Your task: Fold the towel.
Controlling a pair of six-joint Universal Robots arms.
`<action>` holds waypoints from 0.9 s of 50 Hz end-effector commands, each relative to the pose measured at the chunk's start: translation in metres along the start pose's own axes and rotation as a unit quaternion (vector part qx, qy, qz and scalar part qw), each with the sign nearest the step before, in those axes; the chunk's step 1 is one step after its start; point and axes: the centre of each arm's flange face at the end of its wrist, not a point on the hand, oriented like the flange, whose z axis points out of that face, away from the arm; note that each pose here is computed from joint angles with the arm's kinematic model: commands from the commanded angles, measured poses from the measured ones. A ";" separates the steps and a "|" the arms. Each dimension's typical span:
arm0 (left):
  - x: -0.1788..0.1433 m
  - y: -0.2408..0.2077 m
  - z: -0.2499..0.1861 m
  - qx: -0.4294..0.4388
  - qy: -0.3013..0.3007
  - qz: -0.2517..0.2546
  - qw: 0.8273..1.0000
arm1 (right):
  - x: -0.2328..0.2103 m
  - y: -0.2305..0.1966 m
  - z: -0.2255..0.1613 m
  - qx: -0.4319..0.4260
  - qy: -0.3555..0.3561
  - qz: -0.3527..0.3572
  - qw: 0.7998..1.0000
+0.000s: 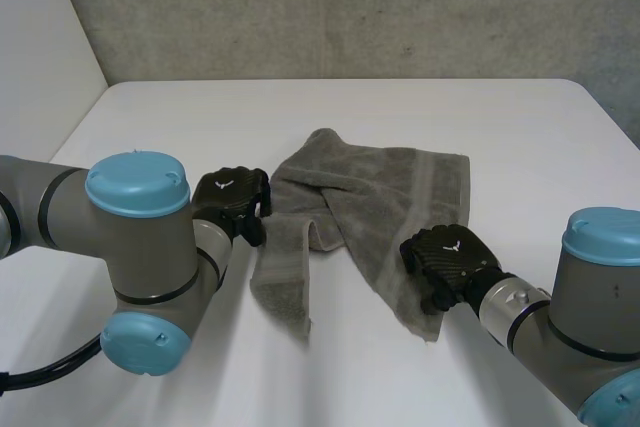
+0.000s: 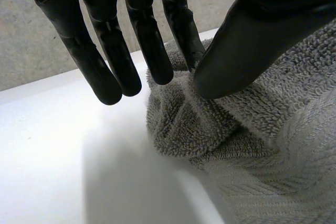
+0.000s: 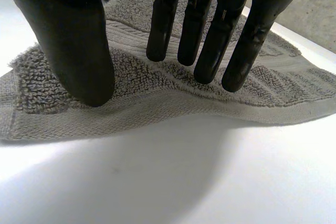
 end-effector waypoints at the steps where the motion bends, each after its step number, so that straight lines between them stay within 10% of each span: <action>1: 0.000 0.000 0.000 0.001 0.000 0.000 1.000 | 0.000 0.000 0.000 0.000 -0.001 0.000 1.000; 27: 0.000 -0.001 -0.001 0.001 0.000 0.001 1.000 | 0.008 -0.049 -0.026 0.073 0.020 -0.011 0.997; 45: 0.000 -0.001 -0.001 0.001 0.000 0.000 1.000 | -0.016 0.004 -0.047 -0.026 -0.020 -0.018 0.999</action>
